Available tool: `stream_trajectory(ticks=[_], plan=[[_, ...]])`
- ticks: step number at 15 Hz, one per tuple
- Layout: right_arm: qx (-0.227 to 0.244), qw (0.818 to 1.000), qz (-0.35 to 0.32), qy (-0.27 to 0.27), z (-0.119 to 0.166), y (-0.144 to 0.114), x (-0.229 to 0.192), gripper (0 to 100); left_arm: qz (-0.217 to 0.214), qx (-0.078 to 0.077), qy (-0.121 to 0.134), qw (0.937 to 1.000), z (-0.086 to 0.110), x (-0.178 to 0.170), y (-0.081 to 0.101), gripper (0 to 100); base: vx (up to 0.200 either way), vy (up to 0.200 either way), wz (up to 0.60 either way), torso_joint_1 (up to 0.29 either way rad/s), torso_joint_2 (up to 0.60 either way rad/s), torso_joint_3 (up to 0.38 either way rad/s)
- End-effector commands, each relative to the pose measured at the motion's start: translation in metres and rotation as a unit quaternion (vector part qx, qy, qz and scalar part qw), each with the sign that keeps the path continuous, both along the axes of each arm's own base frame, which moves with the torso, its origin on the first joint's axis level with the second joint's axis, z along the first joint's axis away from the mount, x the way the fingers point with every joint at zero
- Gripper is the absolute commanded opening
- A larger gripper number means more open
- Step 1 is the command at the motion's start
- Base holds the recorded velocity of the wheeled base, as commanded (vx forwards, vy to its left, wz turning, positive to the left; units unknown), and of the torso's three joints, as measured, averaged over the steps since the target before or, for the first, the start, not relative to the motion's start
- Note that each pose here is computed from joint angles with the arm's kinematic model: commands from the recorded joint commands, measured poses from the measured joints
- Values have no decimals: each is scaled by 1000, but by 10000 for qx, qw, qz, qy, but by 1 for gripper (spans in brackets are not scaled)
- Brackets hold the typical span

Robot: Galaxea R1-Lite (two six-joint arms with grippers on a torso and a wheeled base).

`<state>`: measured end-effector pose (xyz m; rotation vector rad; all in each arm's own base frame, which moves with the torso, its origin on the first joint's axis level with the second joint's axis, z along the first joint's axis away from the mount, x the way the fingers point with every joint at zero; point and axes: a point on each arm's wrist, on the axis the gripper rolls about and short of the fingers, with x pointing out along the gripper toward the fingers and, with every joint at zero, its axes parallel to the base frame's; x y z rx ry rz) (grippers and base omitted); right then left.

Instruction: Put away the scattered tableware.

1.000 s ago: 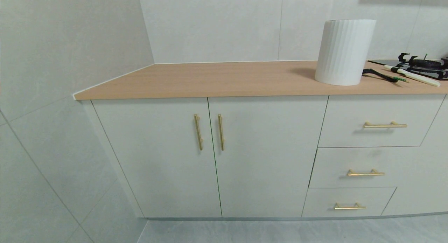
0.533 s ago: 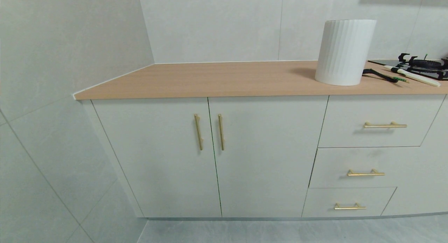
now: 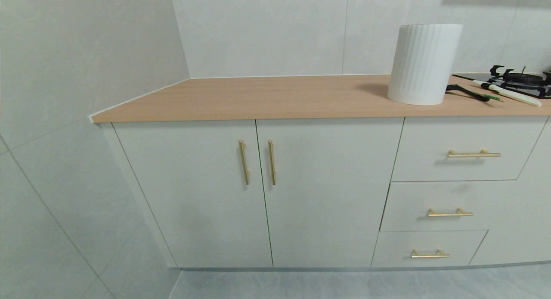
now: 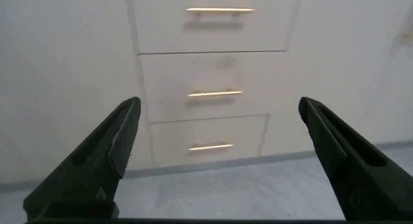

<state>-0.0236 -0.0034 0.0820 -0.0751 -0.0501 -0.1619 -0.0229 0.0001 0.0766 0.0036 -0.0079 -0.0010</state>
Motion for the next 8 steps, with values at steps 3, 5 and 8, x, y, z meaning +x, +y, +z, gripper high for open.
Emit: stream_trajectory(ticks=[3,5,8], plan=[[-55,9974,705,116,-2,3,0,100,-94,82,62,9999,-2,0,0,100,0,0,0,0,0,0],[50,9990,418,129,-2,2,0,100,-94,51,62,9999,-2,0,0,100,0,0,0,0,0,0],[342,9976,555,237,-6,2,1,100,-94,36,62,9999,-2,0,0,100,0,0,0,0,0,0]])
